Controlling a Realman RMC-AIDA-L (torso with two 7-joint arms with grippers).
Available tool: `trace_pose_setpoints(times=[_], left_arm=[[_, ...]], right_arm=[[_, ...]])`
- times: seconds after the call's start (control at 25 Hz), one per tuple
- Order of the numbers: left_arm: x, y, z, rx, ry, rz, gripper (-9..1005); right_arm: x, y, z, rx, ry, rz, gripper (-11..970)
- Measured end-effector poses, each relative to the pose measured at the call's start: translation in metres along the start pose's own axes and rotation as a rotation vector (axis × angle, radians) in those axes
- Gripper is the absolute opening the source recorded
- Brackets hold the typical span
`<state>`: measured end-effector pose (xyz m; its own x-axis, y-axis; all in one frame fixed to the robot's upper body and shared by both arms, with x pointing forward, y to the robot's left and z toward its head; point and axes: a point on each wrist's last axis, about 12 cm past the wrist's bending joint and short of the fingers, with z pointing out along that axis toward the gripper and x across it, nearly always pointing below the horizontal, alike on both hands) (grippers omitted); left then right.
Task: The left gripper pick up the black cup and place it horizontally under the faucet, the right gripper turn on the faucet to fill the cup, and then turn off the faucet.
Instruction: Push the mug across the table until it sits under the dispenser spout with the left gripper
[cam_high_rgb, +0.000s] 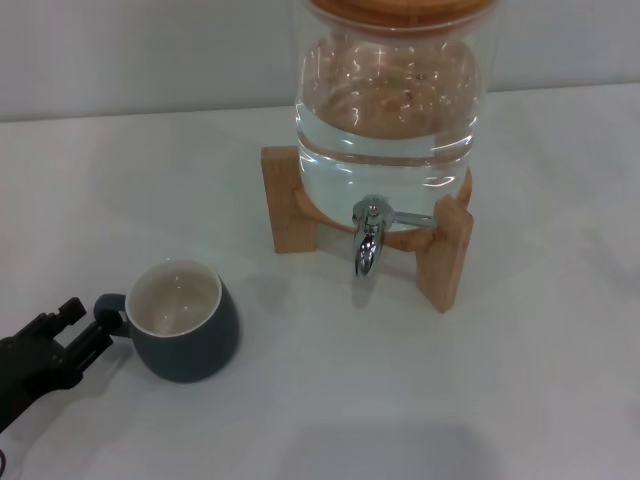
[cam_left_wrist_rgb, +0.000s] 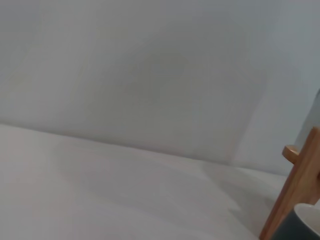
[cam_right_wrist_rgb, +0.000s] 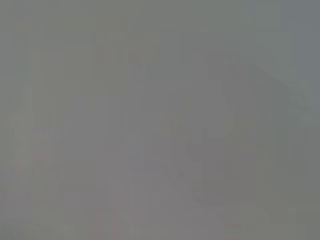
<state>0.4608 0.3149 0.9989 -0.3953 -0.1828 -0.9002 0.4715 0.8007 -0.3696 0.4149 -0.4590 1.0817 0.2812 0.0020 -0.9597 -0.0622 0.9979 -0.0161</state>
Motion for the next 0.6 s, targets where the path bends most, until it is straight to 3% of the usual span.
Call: trace_pose_setpoints(times=[0.6], left_arm=[[-0.0061,0.0031,0.0104,0.016,0.045,0.019,521]], right_arm=[[0.0049,0.0058,-0.0007,0.010,0.008,0.009,816]])
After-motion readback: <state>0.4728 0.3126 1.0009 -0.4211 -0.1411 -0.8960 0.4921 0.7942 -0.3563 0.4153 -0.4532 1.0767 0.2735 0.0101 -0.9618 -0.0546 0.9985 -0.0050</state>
